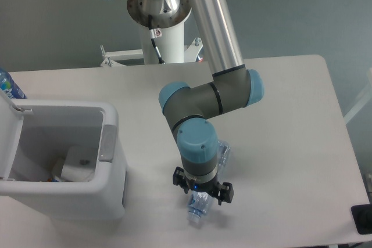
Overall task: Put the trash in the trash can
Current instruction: 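Lower the gripper around the bottle's middle and close on it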
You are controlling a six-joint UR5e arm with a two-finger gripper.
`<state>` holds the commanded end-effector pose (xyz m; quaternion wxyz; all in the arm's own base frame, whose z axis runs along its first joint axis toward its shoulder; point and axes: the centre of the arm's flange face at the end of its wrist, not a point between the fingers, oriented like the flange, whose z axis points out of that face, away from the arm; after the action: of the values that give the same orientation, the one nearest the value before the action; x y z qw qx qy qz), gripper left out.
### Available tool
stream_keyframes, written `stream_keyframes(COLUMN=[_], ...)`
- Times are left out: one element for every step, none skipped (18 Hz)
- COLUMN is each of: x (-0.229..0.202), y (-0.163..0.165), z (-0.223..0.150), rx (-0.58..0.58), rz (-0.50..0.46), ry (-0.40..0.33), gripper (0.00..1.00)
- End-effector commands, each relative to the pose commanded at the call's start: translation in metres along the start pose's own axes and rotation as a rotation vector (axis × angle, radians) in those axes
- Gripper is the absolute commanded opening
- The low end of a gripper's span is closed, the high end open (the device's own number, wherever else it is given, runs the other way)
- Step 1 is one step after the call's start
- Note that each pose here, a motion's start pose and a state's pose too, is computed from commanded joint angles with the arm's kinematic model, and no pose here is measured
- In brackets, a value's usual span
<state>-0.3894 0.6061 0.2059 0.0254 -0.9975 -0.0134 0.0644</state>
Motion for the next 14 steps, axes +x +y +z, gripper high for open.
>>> stream_keyframes(x=[0.003, 0.010, 0.011, 0.011, 0.011, 0.011, 0.011, 0.012, 0.012, 0.012, 0.011, 0.010, 0.009, 0.009], y=[0.001, 0.002, 0.003, 0.004, 0.004, 0.005, 0.008, 0.009, 0.010, 0.010, 0.011, 0.011, 0.013, 0.014], z=[0.003, 0.006, 0.008, 0.010, 0.012, 0.014, 0.016, 0.017, 0.017, 0.017, 0.016, 0.016, 0.016, 0.016], rx=[-0.012, -0.017, -0.023, -0.028, -0.032, -0.044, -0.058, -0.069, -0.074, -0.077, -0.080, -0.087, -0.101, -0.116], rz=[0.004, 0.010, 0.012, 0.016, 0.016, 0.018, 0.020, 0.025, 0.026, 0.026, 0.026, 0.026, 0.027, 0.030], ry=[0.005, 0.008, 0.010, 0.010, 0.009, 0.005, -0.004, -0.012, -0.015, -0.018, -0.024, -0.032, -0.046, -0.059], gripper=[1.00, 1.00, 1.00, 1.00, 1.00, 1.00, 1.00, 1.00, 1.00, 1.00, 1.00, 1.00, 1.00, 1.00])
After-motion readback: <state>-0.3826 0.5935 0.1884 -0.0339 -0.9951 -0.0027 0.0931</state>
